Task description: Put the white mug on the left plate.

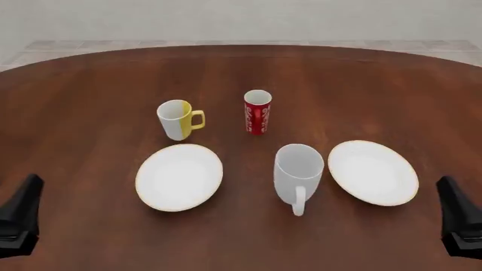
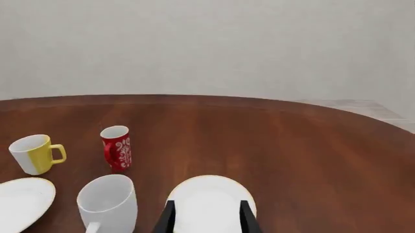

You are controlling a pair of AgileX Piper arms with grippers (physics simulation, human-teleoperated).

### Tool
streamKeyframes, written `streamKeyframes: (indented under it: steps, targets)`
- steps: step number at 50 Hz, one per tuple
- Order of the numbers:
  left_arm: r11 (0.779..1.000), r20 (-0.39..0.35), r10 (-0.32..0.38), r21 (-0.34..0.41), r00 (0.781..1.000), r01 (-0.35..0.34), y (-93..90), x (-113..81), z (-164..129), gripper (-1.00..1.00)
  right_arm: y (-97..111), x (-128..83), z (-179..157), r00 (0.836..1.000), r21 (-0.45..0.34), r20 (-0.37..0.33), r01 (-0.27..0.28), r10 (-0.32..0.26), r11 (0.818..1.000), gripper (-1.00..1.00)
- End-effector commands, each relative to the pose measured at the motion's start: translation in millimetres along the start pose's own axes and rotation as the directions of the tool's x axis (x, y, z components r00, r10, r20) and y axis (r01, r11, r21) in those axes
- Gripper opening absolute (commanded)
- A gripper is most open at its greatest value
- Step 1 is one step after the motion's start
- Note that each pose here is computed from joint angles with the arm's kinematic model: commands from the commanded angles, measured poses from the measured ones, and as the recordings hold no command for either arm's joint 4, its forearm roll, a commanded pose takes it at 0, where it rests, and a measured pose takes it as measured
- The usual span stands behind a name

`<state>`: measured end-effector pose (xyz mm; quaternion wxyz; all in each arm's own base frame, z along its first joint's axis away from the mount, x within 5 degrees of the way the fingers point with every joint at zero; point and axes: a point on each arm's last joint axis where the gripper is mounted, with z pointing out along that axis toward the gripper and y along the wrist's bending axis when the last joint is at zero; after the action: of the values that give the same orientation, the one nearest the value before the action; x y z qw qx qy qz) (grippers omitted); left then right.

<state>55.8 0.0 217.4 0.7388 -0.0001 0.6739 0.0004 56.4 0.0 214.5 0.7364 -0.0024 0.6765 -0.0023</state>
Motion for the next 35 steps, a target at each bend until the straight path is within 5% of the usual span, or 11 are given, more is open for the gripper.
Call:
streamKeyframes:
  steps: [1, 22, 35]
  targets:
    - [1.000, -0.026, -0.003, 0.001, 1.000, 0.003, -0.1, 4.8, 4.4, 1.00, -0.2, -0.8, 0.3, 1.000, 0.004, 0.000, 0.003, -0.003, 1.000, 1.00]
    - [1.000, -0.053, 0.003, -0.016, 0.999, -0.004, 1.1, 5.6, 11.5, 1.00, -0.3, 3.1, 5.9, 0.999, 0.005, -0.039, 0.023, -0.023, 1.000, 1.00]
    - [1.000, -0.059, 0.005, -0.013, 0.998, -0.006, 0.9, 6.1, 11.9, 1.00, 8.4, -0.5, 16.2, 0.989, -0.118, -0.147, 0.010, -0.027, 0.993, 1.00]
